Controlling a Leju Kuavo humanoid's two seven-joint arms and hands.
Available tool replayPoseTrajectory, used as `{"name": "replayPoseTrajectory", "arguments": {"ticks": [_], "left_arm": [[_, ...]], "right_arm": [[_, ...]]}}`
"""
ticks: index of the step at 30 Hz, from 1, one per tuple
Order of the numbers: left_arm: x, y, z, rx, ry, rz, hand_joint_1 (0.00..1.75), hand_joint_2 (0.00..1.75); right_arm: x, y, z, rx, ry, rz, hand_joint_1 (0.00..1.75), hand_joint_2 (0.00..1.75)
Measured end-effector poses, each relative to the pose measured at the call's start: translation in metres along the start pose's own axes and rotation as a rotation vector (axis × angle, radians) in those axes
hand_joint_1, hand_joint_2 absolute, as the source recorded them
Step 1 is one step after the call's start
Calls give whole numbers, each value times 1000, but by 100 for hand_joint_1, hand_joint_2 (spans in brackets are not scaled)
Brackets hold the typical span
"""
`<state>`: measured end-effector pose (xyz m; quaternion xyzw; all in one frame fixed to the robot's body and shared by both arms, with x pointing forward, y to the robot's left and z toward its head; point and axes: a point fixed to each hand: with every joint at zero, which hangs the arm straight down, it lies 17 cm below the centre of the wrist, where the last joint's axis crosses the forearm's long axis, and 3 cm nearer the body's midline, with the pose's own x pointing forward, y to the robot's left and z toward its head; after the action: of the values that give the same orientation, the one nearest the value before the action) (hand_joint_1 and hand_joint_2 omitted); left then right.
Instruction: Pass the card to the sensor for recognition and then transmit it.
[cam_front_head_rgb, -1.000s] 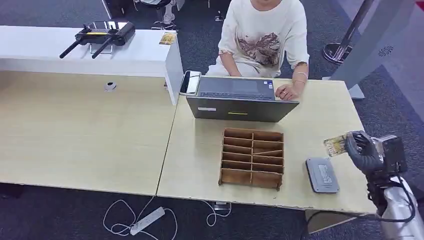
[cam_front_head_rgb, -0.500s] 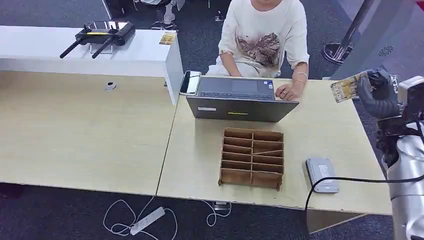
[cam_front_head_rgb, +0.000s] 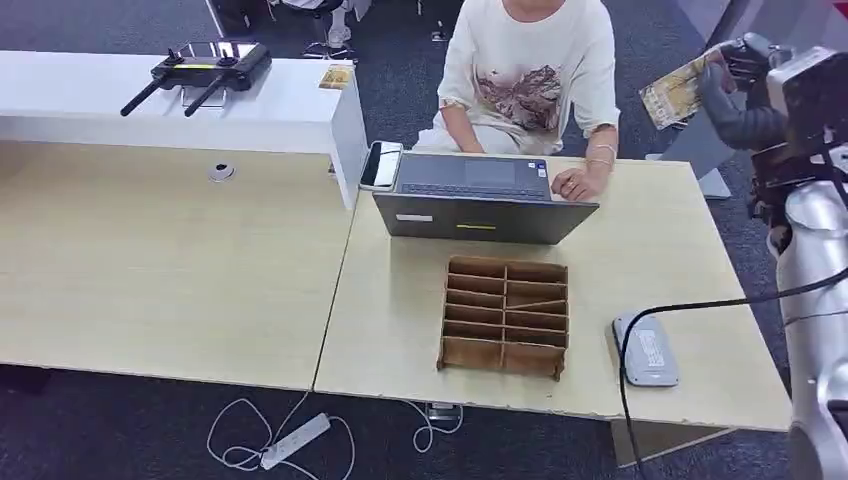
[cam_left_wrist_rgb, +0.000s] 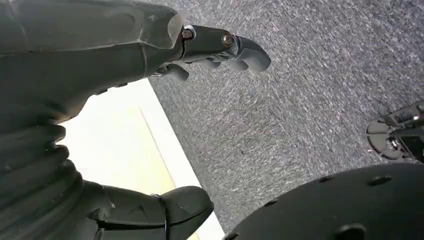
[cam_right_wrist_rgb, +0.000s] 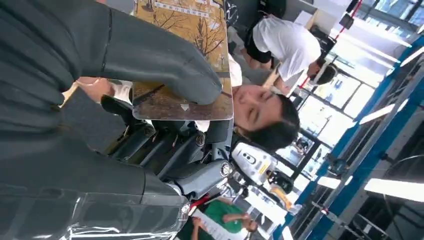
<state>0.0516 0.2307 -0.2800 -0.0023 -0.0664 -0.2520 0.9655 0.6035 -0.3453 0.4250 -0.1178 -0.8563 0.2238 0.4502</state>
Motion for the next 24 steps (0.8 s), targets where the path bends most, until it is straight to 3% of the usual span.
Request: {"name": "replayPoseTrajectory", "arguments": {"ticks": [5,13,18,24], "left_arm": [[0,0,0,-2,-1,-1,0,175],[1,-2,1,-19,-8,-10,0,175],[2,-4,1,-28,-9,-9,0,175],[1,-5,1,-35,-7,-20,0,175]], "right_arm": [[0,7,-6,15,0,60,175,175],[14,29,-47,31,17,469,175,175],[22,52,-75,88,50,630,175,175],[9,75,-88,126,128,869,175,175]]}}
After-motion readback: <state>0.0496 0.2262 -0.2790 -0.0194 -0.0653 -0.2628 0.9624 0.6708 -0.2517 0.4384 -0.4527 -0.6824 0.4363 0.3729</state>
